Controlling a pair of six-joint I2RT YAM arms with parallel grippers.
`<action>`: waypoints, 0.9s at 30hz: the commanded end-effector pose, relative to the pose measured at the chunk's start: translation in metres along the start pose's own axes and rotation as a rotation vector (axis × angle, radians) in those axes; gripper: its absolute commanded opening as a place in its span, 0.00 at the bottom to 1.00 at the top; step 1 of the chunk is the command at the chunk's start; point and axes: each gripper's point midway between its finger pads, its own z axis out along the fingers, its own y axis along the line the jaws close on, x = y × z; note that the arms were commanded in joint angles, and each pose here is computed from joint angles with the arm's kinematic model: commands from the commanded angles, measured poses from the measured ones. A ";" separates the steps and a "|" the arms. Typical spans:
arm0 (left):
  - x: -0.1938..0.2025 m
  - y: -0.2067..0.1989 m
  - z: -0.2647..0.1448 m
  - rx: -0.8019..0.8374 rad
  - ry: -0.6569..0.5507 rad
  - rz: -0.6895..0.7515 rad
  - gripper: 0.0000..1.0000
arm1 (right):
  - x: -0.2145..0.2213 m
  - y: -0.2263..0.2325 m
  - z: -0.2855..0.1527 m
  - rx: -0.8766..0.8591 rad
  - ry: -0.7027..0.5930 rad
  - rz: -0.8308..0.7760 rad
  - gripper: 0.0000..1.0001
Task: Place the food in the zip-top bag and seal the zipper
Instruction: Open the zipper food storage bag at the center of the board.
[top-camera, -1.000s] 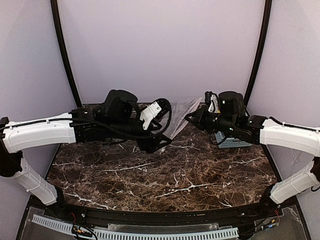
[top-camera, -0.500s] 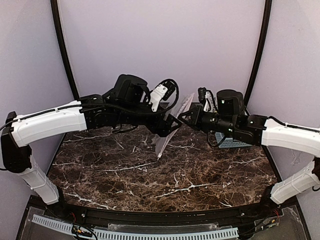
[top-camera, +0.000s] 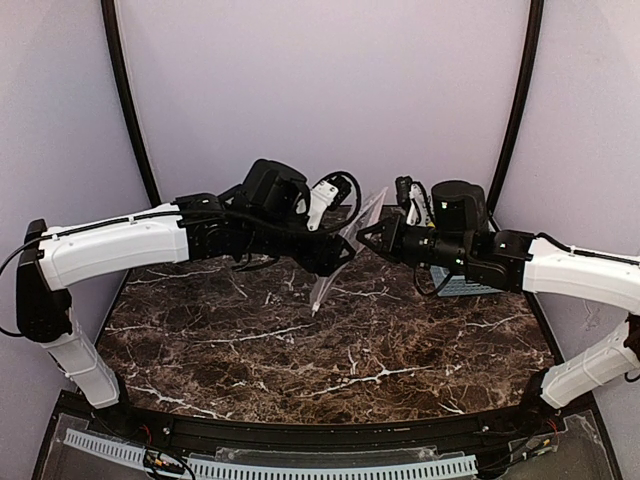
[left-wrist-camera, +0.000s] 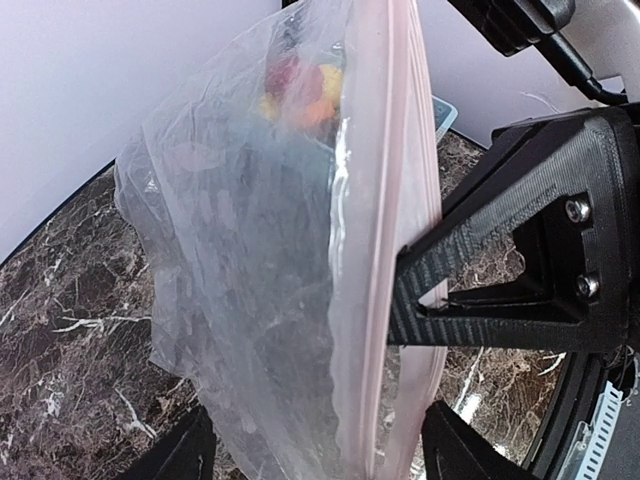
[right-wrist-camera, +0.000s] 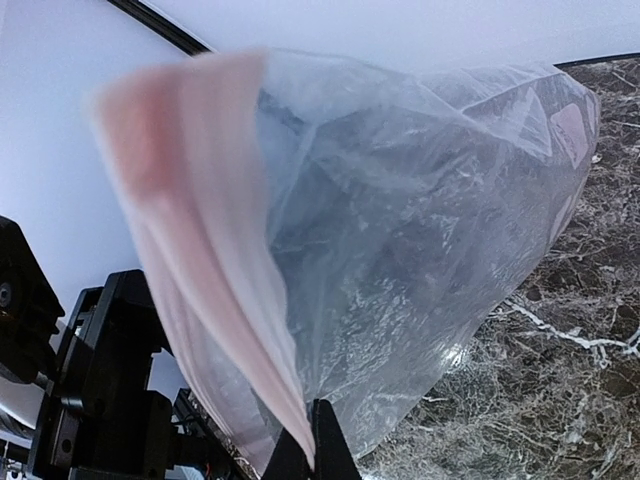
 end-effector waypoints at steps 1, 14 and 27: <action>-0.007 0.013 -0.010 -0.040 -0.035 -0.017 0.70 | -0.009 0.014 -0.002 -0.023 -0.021 -0.023 0.00; -0.006 0.031 -0.009 -0.047 -0.051 -0.061 0.58 | -0.006 0.011 0.003 -0.001 0.000 -0.040 0.00; -0.005 0.033 -0.006 -0.034 -0.053 -0.045 0.04 | -0.006 -0.006 0.006 0.099 0.006 -0.078 0.00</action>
